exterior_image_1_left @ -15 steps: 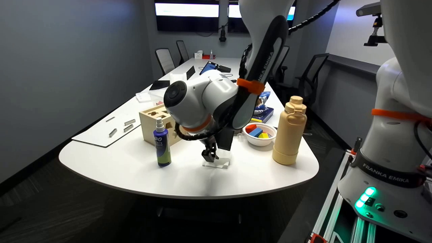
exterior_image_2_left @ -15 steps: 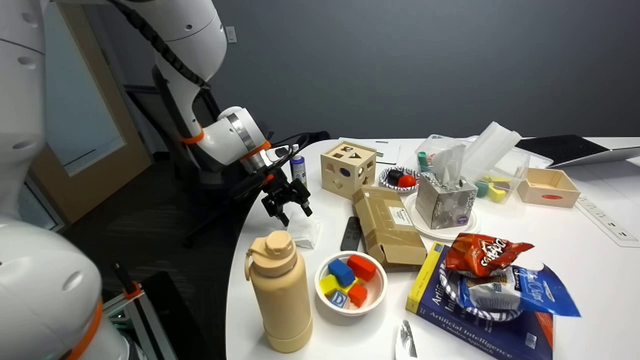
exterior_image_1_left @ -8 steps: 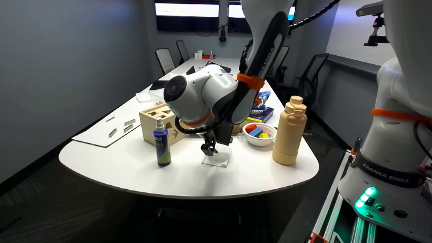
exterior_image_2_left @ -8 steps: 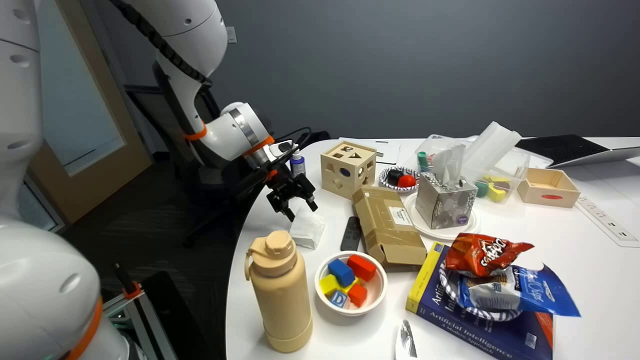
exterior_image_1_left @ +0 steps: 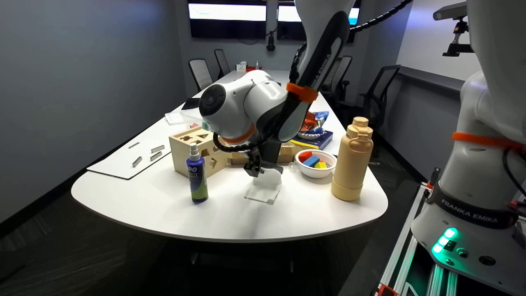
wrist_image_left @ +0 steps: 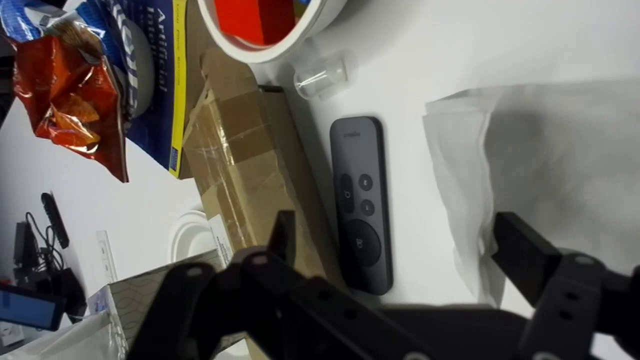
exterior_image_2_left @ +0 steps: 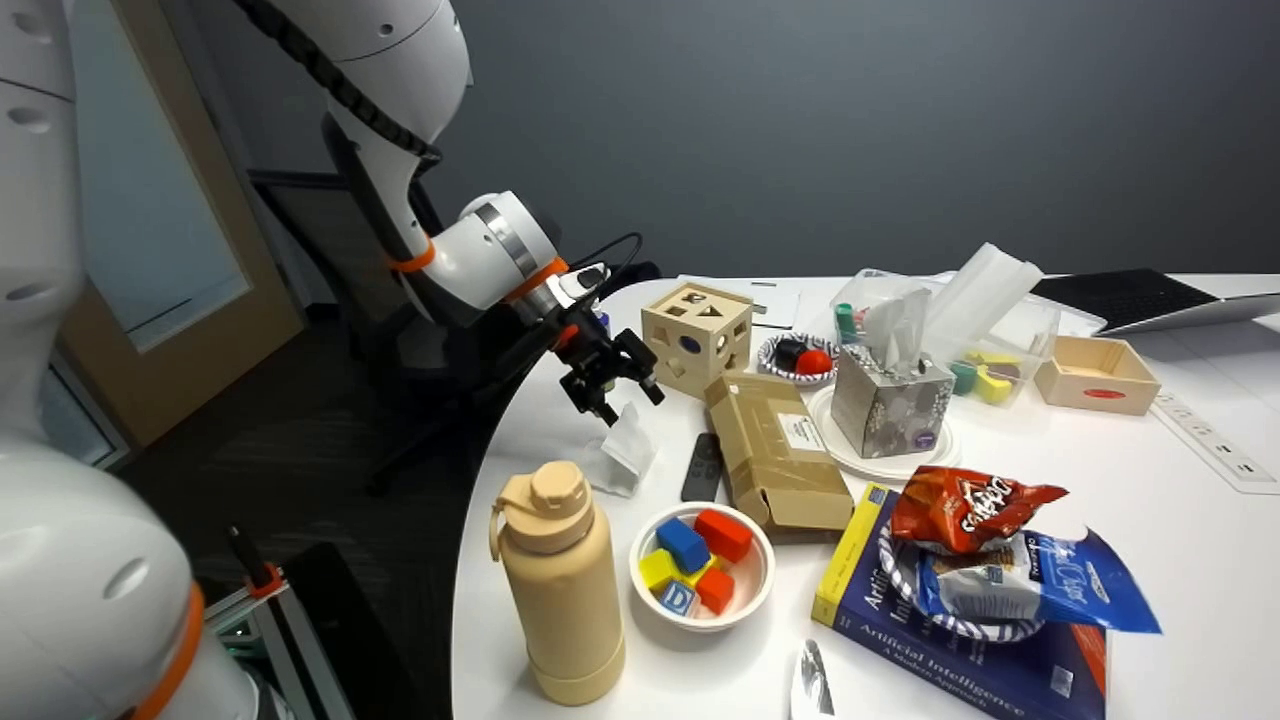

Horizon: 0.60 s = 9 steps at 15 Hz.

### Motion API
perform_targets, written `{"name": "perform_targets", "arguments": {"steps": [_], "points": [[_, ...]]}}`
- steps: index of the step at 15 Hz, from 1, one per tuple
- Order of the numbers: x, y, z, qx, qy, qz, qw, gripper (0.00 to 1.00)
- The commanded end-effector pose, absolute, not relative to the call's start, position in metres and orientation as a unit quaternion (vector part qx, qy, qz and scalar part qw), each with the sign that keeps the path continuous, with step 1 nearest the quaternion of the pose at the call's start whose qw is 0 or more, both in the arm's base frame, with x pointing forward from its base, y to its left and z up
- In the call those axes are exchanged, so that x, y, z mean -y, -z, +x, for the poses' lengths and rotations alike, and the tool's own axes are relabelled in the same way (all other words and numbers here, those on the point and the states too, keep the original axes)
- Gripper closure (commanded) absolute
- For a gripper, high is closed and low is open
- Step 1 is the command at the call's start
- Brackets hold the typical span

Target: Unfold the white napkin once.

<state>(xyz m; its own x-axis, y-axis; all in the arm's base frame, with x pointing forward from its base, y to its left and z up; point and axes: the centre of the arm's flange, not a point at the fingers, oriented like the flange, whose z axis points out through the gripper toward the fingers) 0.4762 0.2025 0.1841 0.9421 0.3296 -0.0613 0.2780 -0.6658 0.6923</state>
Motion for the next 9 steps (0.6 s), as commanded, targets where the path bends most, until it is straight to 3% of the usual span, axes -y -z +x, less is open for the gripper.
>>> {"name": "perform_targets", "arguments": {"steps": [1,9], "points": [[-0.182,-0.194,0.489,-0.159,-0.049,0.905,0.391,0.00],[-0.129,-0.224,0.476,-0.109,-0.036,0.943,0.313,0.00]]}}
